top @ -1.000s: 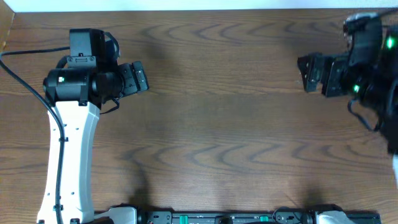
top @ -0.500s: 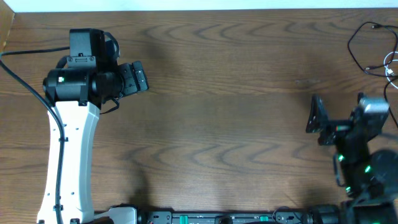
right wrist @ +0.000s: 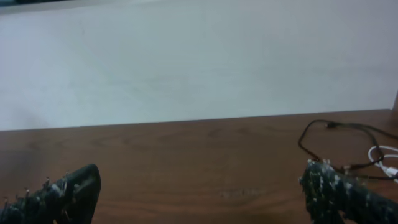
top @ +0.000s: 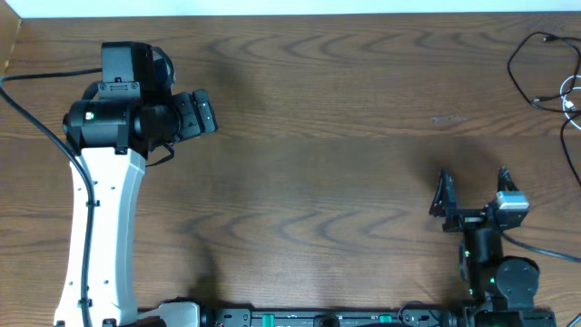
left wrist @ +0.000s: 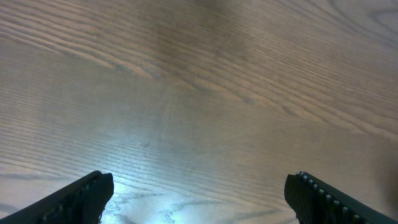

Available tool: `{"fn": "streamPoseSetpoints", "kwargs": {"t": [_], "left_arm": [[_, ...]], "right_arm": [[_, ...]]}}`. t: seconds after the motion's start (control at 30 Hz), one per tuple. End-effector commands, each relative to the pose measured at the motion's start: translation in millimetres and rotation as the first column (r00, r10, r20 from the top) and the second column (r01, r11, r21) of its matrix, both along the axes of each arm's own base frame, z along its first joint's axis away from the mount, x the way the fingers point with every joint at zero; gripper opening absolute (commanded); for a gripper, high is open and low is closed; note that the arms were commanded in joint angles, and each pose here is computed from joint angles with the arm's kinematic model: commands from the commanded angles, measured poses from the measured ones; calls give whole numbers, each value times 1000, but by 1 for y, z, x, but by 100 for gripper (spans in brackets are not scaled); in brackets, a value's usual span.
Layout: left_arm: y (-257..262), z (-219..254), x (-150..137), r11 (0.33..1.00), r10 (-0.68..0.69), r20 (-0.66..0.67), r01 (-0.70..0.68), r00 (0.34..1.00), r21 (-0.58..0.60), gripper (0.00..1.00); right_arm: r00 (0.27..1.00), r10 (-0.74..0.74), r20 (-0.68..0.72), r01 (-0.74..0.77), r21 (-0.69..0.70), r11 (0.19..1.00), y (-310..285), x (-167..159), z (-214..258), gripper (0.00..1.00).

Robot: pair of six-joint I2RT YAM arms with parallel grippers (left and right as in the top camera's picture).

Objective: Untangle cables

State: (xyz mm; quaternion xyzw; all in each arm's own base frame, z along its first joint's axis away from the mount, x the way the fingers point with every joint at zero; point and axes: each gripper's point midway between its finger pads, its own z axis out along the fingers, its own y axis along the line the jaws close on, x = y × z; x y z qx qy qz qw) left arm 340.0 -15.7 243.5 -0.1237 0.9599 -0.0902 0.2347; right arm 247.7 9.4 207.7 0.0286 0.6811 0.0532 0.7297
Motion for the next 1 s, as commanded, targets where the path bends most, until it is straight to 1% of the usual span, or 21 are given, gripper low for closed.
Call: {"fn": "streamPoseSetpoints", "kwargs": {"t": [0.0, 0.17, 0.27, 0.97], "left_arm": [[0, 0, 1, 1000, -10, 1, 10, 1000, 8, 93], [0, 0, 1, 1000, -10, 1, 10, 1000, 8, 93], [0, 0, 1, 1000, -11, 1, 11, 1000, 9, 94], [0, 0, 1, 1000, -11, 1, 11, 1000, 9, 93]], "right_arm": [[1000, -17, 10, 16, 15, 1000, -4, -1, -11, 99], [998, -19, -52, 20, 11, 1000, -4, -1, -28, 99], [989, -14, -146, 14, 5, 1000, -3, -2, -51, 99], [989, 0, -146, 0, 6, 1000, -1, -2, -51, 99]]}}
